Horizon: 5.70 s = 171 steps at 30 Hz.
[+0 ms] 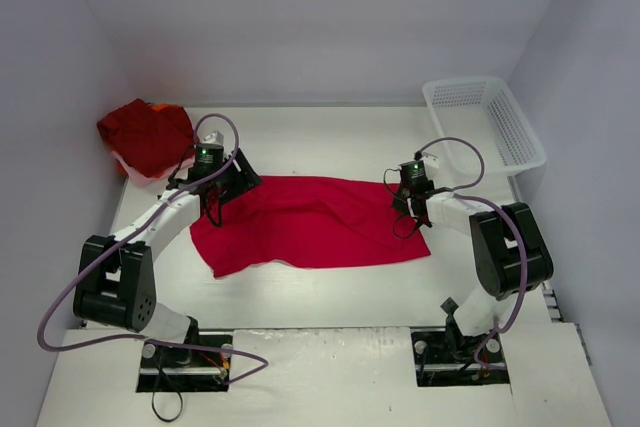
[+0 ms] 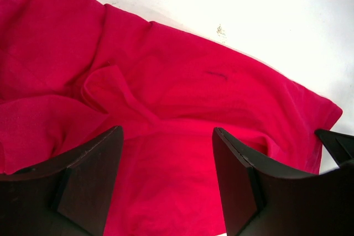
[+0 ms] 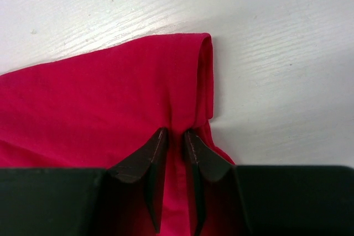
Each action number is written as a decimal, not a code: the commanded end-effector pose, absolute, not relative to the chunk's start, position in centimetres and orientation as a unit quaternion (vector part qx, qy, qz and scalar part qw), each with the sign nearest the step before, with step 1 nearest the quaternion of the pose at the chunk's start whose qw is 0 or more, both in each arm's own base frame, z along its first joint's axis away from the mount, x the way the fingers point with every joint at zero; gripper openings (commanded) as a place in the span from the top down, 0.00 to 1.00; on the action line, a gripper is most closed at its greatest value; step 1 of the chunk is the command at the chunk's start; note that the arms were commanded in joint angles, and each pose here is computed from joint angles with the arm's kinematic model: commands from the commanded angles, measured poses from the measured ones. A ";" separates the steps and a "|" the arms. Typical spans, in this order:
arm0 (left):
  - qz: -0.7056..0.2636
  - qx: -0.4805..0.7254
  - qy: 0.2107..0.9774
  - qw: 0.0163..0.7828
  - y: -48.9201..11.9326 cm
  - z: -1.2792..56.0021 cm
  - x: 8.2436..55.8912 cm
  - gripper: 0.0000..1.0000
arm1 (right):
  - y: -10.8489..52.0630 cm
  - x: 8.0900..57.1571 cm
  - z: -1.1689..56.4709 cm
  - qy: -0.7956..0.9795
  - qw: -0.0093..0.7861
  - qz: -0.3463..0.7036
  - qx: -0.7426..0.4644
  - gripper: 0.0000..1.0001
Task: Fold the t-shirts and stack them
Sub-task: Fold the tshirt
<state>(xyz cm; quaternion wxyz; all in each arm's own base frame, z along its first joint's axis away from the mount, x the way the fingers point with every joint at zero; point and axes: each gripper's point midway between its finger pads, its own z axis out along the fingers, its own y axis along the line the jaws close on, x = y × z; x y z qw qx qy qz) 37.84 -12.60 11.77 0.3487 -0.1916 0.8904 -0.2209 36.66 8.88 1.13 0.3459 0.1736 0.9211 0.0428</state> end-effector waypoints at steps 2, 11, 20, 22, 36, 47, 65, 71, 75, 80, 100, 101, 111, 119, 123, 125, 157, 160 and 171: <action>-0.231 -0.181 0.875 0.384 -12.5 14.2 39.0 0.40 | 9.1 38.0 2.4 0.911 0.368 0.050 0.178 0.85; -0.230 -0.180 0.875 0.386 -12.4 14.5 38.9 0.40 | 9.1 38.7 4.3 0.906 0.384 0.047 0.173 0.79; -0.230 -0.180 0.875 0.385 -12.4 14.4 38.6 0.40 | 8.9 38.7 4.8 0.905 0.385 0.046 0.176 0.78; -0.230 -0.180 0.875 0.386 -12.4 14.5 38.6 0.40 | 8.9 38.6 5.0 0.904 0.387 0.047 0.175 0.81; -0.234 -0.179 0.873 0.388 -12.4 14.8 38.6 0.40 | 8.4 38.6 6.2 0.900 0.396 0.038 0.175 0.97; -0.235 -0.180 0.872 0.391 -12.2 15.0 38.4 0.40 | 7.3 39.2 8.5 0.892 0.414 0.025 0.180 0.97; -0.233 -0.183 0.871 0.392 -11.9 14.9 38.4 0.40 | 7.2 39.5 7.3 0.900 0.400 0.015 0.175 0.93; -0.233 -0.184 0.871 0.392 -11.9 14.9 38.4 0.40 | 7.0 39.3 7.0 0.901 0.396 0.012 0.176 0.92; -0.232 -0.183 0.871 0.392 -11.9 14.8 38.2 0.40 | 7.0 39.2 6.9 0.901 0.396 0.010 0.174 0.91; -0.231 -0.184 0.871 0.393 -11.9 14.8 38.3 0.40 | 7.0 39.4 7.1 0.901 0.398 0.010 0.172 0.90; -0.231 -0.185 0.872 0.389 -11.8 14.2 38.2 0.40 | 6.3 37.8 4.6 0.911 0.371 -0.007 0.182 0.59; -0.231 -0.186 0.873 0.388 -11.7 14.2 38.2 0.40 | 6.3 37.7 4.4 0.911 0.369 -0.007 0.181 0.59; -0.231 -0.187 0.873 0.387 -11.7 14.0 38.3 0.40 | 6.0 35.9 2.4 0.918 0.351 -0.008 0.185 0.60; -0.231 -0.189 0.874 0.384 -11.6 13.5 38.1 0.40 | 6.1 35.9 2.3 0.918 0.351 -0.006 0.185 0.65; -0.231 -0.189 0.873 0.385 -11.6 13.5 38.1 0.40 | 6.2 35.9 2.2 0.918 0.350 -0.004 0.185 0.70; -0.231 -0.189 0.873 0.385 -11.6 13.5 38.1 0.40 | 6.1 36.1 2.4 0.917 0.352 -0.004 0.185 0.72; -0.230 -0.191 0.873 0.385 -11.3 13.4 38.0 0.40 | 6.3 36.3 2.5 0.916 0.357 -0.001 0.184 1.00; -0.230 -0.191 0.873 0.386 -11.3 13.5 38.0 0.40 | 6.3 36.8 3.4 0.914 0.363 -0.001 0.183 1.00; -0.230 -0.191 0.873 0.386 -11.3 13.6 37.8 0.40 | 6.8 40.1 7.3 0.900 0.398 0.005 0.180 1.00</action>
